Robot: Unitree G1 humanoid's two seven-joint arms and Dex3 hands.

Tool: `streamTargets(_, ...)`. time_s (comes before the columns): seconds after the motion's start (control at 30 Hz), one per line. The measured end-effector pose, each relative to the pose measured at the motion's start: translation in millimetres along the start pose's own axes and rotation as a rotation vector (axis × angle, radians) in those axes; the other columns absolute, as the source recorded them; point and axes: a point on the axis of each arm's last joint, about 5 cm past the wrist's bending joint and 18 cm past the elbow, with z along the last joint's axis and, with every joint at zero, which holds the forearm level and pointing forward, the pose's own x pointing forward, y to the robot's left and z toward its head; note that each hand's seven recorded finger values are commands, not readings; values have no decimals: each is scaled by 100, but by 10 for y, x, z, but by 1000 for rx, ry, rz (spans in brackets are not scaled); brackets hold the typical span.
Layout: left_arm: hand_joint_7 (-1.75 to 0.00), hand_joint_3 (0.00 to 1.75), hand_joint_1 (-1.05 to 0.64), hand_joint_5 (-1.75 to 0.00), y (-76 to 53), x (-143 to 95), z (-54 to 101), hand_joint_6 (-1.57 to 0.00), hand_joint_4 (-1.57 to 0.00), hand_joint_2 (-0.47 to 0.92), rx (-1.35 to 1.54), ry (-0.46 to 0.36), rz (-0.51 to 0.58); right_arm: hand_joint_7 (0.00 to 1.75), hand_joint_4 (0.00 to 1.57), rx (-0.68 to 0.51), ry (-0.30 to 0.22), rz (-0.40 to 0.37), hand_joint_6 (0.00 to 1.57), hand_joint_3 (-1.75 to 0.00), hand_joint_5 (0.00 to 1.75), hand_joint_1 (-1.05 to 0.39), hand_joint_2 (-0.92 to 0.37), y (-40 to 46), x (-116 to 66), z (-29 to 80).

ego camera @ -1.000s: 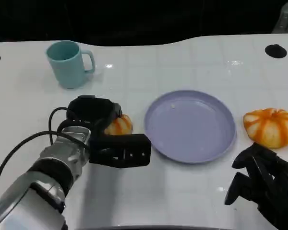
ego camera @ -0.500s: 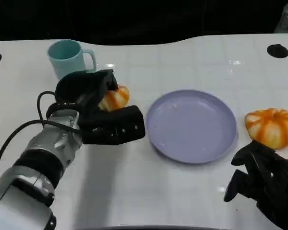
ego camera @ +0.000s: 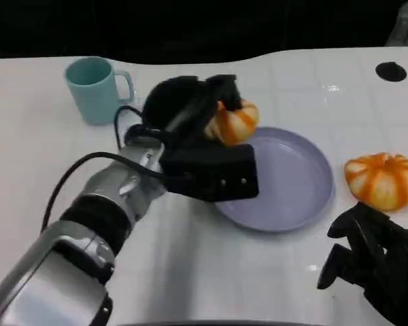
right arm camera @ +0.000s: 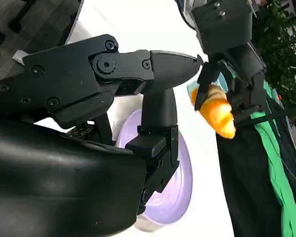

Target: Grasp the bread from the table and place it into the plate.

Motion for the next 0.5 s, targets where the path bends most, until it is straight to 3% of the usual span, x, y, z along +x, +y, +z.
streamTargets(0.27, -174, 99, -19, -175, -90, 41, 161, -70, -94, 53, -28, -49, -69, 161, 64, -12, -4, 5, 49, -37, 175, -45, -92, 10, -7, -3)
streamTargets(0.33, -164, 106, -19, -175, -131, 41, 197, -73, -93, 50, -34, -54, -91, 161, 63, -13, -4, 5, 48, -36, 175, -45, -92, 11, -8, -4)
streamTargets(0.5, -174, 107, -17, -175, -243, 31, 289, -71, -94, 48, -29, -69, -157, 161, 63, -14, -4, 12, 48, -37, 175, -45, -92, 22, -12, -15)
